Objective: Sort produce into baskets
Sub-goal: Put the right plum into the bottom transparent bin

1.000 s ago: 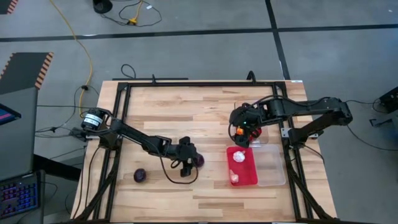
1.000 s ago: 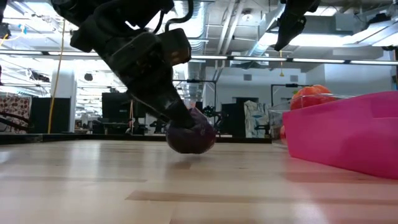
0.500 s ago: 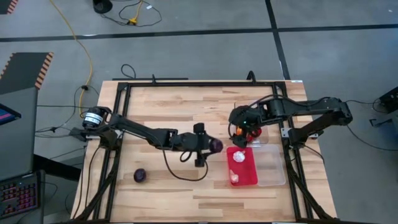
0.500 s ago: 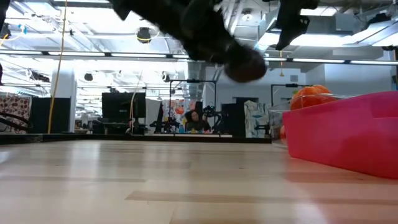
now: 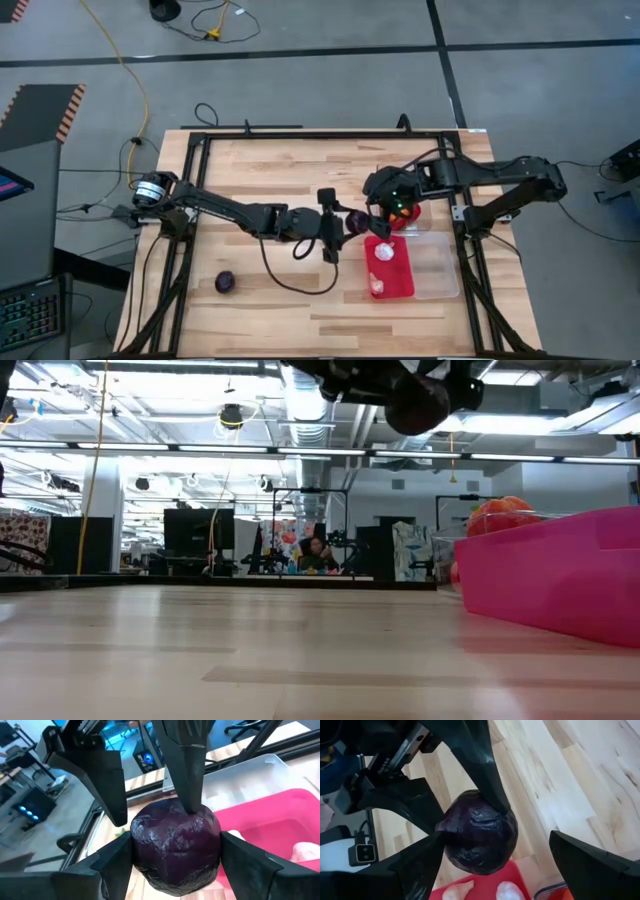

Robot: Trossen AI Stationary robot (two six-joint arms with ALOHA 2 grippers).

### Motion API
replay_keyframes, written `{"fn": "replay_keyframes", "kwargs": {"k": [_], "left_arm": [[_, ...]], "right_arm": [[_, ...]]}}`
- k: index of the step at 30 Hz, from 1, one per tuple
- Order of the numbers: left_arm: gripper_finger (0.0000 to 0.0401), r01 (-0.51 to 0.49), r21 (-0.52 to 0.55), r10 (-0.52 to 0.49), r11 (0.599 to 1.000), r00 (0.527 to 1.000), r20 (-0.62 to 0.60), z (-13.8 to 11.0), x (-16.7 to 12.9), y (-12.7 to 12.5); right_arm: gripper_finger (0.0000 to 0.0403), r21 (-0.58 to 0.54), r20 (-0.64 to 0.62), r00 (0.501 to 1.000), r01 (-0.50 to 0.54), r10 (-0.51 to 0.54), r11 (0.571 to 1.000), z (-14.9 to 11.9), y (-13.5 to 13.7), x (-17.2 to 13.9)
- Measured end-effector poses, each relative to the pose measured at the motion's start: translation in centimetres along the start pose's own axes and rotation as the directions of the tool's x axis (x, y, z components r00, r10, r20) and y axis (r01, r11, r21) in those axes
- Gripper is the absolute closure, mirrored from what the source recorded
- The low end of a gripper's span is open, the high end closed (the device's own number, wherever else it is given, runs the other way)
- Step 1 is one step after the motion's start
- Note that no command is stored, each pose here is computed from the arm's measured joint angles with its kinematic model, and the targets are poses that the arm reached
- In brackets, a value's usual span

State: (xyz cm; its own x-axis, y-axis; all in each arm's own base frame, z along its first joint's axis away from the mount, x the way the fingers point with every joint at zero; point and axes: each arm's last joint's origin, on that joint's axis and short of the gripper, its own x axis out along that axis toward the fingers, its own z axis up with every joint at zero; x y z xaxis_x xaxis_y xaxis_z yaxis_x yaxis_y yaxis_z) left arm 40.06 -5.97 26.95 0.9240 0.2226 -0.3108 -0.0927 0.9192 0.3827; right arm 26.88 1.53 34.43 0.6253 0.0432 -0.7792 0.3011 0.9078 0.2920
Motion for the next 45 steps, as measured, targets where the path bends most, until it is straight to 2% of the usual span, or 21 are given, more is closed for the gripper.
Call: {"fn": "replay_keyframes", "kwargs": {"k": [7,14,20,25,33,45], "left_arm": [[0.0149,-0.04,0.048,0.04,0.998,0.999,0.005,0.7,-0.3,-0.2],[0.0149,-0.064,0.046,0.061,0.997,0.996,0.059,1.4,-0.3,0.0],[0.0149,-0.074,0.05,0.069,0.996,0.994,0.089,1.7,-0.4,0.1],[0.0149,-0.068,0.055,0.064,0.996,0.995,0.079,1.6,-0.4,0.0],[0.0149,-0.067,0.042,0.063,0.997,0.995,0.081,1.6,-0.4,0.0],[0.0142,-0.068,0.045,0.064,0.997,0.995,0.082,1.6,-0.4,0.0]], "right_arm": [[0.0017,0.0,-0.015,0.998,-0.053,0.053,0.999,0.0,0.2,0.0],[0.0017,-0.001,-0.056,0.988,-0.143,0.143,0.99,-0.1,0.5,0.0],[0.0018,-0.006,-0.031,0.983,-0.179,0.179,0.984,0.2,0.7,0.0],[0.004,-0.006,-0.028,0.983,-0.18,0.18,0.984,0.3,0.7,0.0],[0.0106,-0.004,-0.031,0.983,-0.179,0.179,0.984,0.2,0.7,0.0],[0.0114,-0.007,-0.03,0.983,-0.179,0.179,0.984,0.2,0.7,0.0]]}}
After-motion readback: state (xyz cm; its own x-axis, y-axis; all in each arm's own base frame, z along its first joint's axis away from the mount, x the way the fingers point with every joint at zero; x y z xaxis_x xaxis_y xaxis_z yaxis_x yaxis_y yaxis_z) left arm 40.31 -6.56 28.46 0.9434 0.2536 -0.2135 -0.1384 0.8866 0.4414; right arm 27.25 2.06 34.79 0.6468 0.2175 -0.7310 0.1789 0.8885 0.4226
